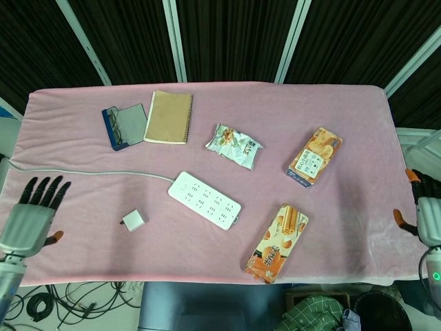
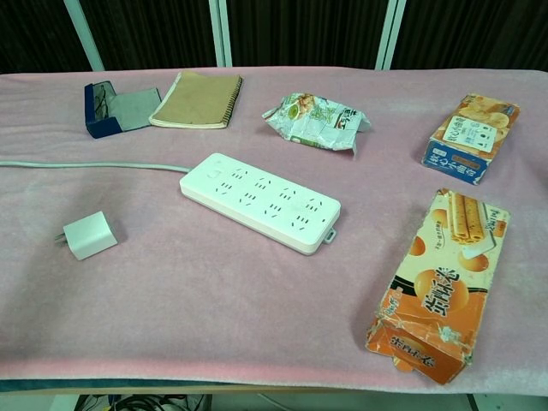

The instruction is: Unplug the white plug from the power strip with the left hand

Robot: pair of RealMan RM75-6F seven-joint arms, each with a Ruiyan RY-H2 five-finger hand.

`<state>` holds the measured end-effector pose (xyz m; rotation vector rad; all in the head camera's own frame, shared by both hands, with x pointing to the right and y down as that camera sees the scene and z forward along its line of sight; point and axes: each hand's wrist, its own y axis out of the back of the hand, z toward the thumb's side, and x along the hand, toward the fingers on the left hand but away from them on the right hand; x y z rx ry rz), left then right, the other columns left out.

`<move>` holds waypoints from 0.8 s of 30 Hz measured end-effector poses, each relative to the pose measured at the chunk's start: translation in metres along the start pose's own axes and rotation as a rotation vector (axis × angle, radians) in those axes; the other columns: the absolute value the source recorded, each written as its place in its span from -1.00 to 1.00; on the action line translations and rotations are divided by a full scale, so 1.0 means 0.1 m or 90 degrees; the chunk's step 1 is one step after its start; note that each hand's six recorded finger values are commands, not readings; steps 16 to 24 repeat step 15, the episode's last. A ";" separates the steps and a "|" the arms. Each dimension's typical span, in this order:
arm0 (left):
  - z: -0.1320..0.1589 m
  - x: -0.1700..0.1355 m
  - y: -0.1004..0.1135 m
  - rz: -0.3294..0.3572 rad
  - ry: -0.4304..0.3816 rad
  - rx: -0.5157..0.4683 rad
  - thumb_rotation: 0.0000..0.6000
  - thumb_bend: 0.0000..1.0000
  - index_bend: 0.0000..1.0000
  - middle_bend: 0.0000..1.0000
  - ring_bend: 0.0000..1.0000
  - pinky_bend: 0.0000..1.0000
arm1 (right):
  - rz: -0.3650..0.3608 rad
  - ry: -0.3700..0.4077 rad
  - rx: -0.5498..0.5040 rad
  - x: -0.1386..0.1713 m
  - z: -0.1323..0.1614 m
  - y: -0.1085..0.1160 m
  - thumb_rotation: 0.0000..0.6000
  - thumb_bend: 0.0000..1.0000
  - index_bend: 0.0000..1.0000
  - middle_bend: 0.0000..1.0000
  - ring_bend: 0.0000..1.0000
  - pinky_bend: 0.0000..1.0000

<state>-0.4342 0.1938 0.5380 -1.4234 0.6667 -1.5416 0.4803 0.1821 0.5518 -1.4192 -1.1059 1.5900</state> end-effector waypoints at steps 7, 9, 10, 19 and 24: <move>-0.30 -0.42 -0.12 0.058 0.080 -0.115 1.00 -0.81 -0.92 -1.00 -1.00 -1.00 | 0.007 0.021 -0.002 0.58 0.06 -0.11 1.00 -0.53 -0.91 -0.94 -0.91 -0.81; -0.32 -0.53 -0.17 0.058 0.089 -0.135 1.00 -0.81 -0.92 -1.00 -1.00 -1.00 | 0.006 0.032 0.000 0.65 0.12 -0.16 1.00 -0.53 -0.92 -0.94 -0.91 -0.81; -0.32 -0.59 -0.20 0.056 0.089 -0.136 1.00 -0.81 -0.92 -0.99 -1.00 -1.00 | 0.005 0.037 0.002 0.67 0.15 -0.17 1.00 -0.53 -0.92 -0.94 -0.91 -0.81; -0.28 -0.66 -0.28 0.037 0.084 -0.140 1.00 -0.81 -0.95 -0.99 -1.00 -1.00 | -0.004 0.057 0.007 0.71 0.27 -0.19 1.00 -0.53 -0.92 -0.94 -0.91 -0.81; -0.28 -0.66 -0.28 0.037 0.084 -0.140 1.00 -0.81 -0.95 -0.99 -1.00 -1.00 | -0.004 0.057 0.007 0.71 0.27 -0.19 1.00 -0.53 -0.92 -0.94 -0.91 -0.81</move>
